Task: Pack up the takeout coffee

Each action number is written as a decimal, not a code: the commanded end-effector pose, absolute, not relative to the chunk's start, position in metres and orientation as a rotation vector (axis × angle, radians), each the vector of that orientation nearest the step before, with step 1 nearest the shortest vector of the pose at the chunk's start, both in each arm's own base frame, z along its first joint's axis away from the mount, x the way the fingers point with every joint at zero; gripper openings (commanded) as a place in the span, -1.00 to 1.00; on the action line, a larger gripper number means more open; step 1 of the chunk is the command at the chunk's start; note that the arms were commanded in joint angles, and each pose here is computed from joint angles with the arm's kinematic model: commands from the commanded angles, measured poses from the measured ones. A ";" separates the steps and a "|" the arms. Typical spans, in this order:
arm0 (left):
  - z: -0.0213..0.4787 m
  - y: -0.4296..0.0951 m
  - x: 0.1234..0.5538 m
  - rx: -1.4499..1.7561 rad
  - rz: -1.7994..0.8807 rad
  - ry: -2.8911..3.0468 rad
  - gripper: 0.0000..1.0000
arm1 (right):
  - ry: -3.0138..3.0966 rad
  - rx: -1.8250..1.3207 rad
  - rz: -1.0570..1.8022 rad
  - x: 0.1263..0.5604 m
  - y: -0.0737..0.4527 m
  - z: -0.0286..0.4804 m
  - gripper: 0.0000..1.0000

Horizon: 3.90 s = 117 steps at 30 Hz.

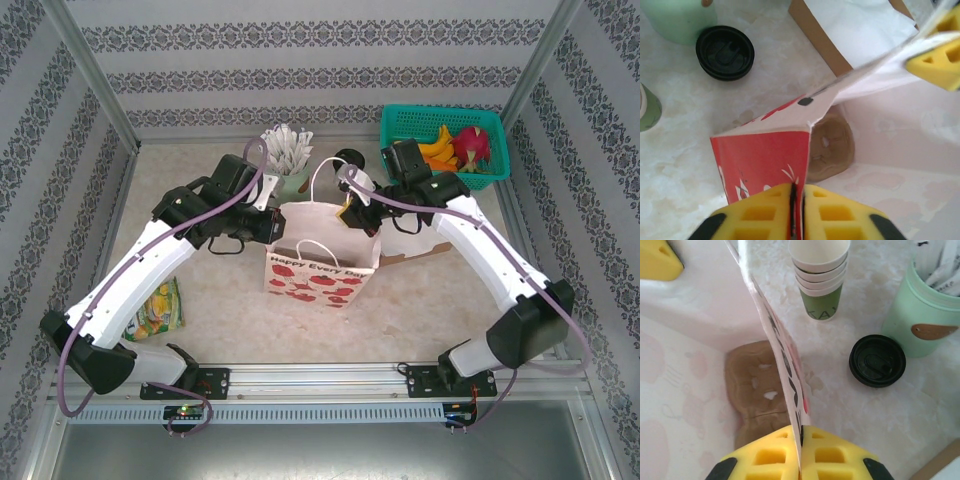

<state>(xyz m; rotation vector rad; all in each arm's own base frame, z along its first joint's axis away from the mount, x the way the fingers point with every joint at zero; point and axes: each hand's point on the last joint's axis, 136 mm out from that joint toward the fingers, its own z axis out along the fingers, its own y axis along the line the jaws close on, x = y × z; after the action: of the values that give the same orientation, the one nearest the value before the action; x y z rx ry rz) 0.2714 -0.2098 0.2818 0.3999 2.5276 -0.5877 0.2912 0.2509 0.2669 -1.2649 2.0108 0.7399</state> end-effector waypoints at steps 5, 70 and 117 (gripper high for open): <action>0.316 -0.202 0.274 0.355 -0.642 2.404 -0.28 | 2.186 -0.949 0.618 0.283 0.241 0.280 -1.00; 0.125 -0.123 0.263 -0.813 -0.326 2.573 0.99 | 2.572 0.139 0.913 0.292 0.192 0.145 0.96; 0.166 -0.044 0.249 -0.914 -0.186 2.294 0.99 | 2.310 -0.167 0.182 0.493 0.178 0.196 0.96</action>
<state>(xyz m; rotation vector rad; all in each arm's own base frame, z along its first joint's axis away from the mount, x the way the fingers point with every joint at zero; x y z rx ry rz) 0.2517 -0.0601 0.1655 -0.8946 2.3303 -0.2568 0.4778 0.1809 0.2022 -0.0884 2.3063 0.3129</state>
